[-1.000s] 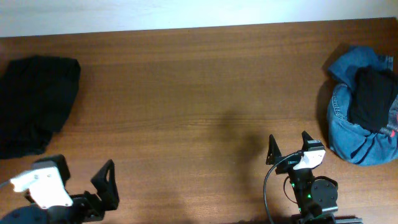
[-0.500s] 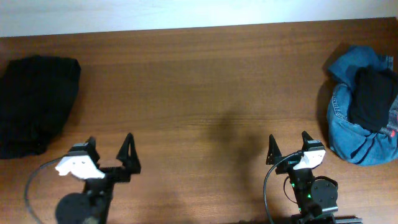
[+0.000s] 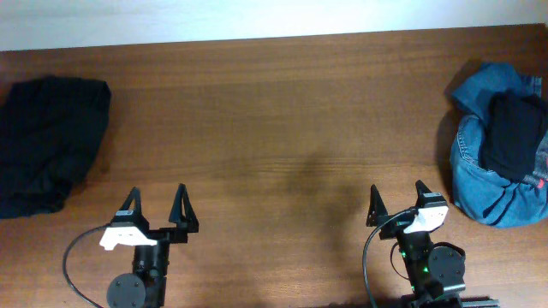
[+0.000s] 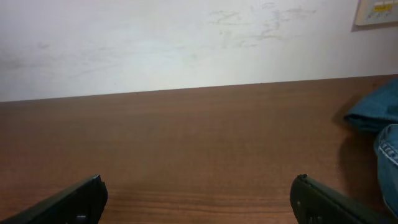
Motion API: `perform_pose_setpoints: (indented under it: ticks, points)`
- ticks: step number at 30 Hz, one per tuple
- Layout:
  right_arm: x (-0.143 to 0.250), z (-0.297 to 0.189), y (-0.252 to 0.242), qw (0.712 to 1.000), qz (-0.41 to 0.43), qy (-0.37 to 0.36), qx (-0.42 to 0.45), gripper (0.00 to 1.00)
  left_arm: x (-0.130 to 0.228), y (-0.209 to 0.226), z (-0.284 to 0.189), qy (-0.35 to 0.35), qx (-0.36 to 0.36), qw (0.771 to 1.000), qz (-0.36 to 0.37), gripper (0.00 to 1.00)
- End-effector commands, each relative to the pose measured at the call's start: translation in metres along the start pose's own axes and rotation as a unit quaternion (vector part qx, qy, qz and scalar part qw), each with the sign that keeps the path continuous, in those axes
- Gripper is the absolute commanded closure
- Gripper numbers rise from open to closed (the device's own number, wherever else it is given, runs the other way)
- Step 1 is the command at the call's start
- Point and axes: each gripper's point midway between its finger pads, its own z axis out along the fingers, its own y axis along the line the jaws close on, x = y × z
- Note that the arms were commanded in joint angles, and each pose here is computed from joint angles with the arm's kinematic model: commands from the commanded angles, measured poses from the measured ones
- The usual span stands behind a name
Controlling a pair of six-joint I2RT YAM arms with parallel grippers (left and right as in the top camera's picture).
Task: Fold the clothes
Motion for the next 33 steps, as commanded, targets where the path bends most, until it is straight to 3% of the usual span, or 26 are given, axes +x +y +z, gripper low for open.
perform_pose_setpoints:
  ticks: [1,13,33]
  points:
    - [0.002,0.000,-0.002,1.000,0.004,0.000,0.004,0.01,0.015,0.003,-0.001,0.012,0.003,1.000,0.024,0.01]
    - [0.002,0.000,-0.002,1.000,0.004,0.000,0.004,0.01,0.058,0.018,-0.009,0.091,-0.021,0.995,0.028,0.01]
    - [0.002,0.000,-0.002,1.000,0.004,0.000,0.004,0.01,0.054,0.016,-0.009,0.083,-0.017,0.995,0.047,0.01]
